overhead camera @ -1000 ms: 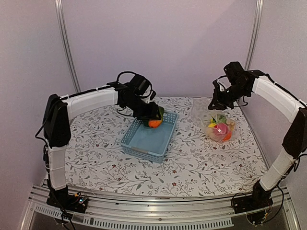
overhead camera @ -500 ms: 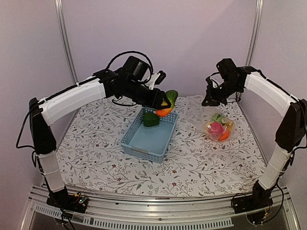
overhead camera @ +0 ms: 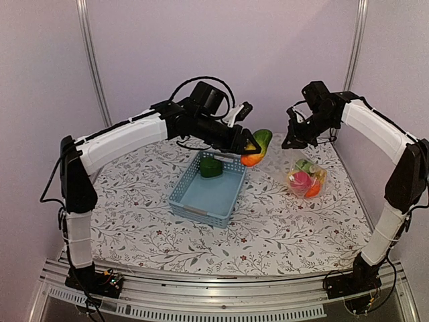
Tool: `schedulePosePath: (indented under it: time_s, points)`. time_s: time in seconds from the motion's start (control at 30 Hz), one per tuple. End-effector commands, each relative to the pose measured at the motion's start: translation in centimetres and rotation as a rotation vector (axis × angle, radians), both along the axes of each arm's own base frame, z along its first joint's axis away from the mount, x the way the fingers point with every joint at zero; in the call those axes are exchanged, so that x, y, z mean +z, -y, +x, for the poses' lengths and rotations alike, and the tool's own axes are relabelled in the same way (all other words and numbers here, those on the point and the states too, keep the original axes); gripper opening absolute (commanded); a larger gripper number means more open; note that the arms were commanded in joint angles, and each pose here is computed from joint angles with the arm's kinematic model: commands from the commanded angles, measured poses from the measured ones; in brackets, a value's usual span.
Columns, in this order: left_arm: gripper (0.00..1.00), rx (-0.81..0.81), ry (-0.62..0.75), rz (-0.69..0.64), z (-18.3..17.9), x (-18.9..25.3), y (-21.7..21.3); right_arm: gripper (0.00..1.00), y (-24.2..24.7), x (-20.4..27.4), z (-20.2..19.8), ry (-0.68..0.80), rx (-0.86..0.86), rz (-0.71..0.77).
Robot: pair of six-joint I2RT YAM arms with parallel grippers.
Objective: Place the food in the zip-top bag and seal the zipper
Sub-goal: Place the fake fruit in the zipper food storage bag.
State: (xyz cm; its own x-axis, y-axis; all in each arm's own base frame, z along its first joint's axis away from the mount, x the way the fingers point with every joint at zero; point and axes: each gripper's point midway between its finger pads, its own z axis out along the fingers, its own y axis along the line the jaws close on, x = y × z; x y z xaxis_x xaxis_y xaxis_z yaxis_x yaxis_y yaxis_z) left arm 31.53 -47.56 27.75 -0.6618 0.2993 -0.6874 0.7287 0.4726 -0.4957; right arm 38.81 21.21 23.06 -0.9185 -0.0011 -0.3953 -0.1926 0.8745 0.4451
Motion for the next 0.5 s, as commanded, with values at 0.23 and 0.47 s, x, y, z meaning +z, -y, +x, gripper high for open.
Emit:
schedulePosePath:
  time_s: [0.23,0.47]
  points:
    - [0.30,-0.019,-0.175,-0.049,1.1,-4.4,3.9,0.00,-0.5,1.4,-0.6,0.019,0.026,0.013]
    - [0.31,0.026,-0.289,-0.082,3.1,-6.0,5.0,0.00,-1.1,1.4,-1.3,0.015,0.040,0.030]
